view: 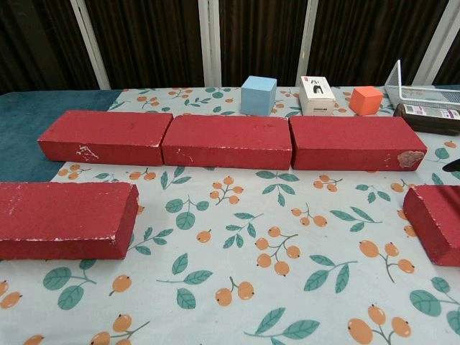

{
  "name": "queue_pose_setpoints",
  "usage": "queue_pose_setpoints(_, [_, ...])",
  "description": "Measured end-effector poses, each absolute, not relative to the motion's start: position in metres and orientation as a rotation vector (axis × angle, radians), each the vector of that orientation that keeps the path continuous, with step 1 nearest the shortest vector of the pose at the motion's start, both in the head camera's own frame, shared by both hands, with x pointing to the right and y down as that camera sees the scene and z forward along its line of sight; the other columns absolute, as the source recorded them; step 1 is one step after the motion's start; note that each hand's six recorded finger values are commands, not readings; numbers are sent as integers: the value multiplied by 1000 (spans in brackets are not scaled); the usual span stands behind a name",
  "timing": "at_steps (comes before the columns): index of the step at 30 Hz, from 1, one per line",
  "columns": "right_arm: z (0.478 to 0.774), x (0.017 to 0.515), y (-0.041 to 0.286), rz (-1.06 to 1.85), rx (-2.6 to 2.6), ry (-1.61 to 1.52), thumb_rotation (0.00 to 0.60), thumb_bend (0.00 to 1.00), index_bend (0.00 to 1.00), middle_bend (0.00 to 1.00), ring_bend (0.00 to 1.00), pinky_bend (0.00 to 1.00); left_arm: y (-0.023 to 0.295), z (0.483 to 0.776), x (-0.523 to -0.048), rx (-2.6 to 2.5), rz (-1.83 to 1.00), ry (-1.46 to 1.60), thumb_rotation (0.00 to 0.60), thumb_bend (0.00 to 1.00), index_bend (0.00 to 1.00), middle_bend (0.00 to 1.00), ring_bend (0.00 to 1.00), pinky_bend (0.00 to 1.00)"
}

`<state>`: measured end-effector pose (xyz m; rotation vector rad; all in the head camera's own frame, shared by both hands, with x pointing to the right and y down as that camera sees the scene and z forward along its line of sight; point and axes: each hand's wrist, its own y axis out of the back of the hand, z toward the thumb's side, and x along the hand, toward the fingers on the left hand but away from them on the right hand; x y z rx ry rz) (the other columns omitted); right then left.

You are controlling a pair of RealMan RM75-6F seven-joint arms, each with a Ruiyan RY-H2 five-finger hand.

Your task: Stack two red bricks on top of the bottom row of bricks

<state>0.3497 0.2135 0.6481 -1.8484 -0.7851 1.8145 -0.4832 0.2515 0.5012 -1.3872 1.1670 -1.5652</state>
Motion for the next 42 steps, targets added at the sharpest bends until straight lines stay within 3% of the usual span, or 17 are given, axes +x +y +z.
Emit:
queue_pose_setpoints(36, [667, 379, 195, 1965, -1722, -588, 600, 129, 0, 0, 0, 0, 252, 509, -475, -1348, -1599, 1127, 600, 0, 0, 0, 0, 133])
queue_pose_setpoints(38, [669, 379, 194, 1976, -1717, -573, 600, 129, 0, 15, 0, 0, 252, 509, -475, -1348, -1597, 1129, 600, 0, 0, 0, 0, 133])
queue_pose_setpoints(42, [671, 378, 192, 1984, -1709, -552, 600, 128, 0, 137, 0, 0, 252, 509, -475, -1349, -1596, 1128, 600, 0, 0, 0, 0, 133])
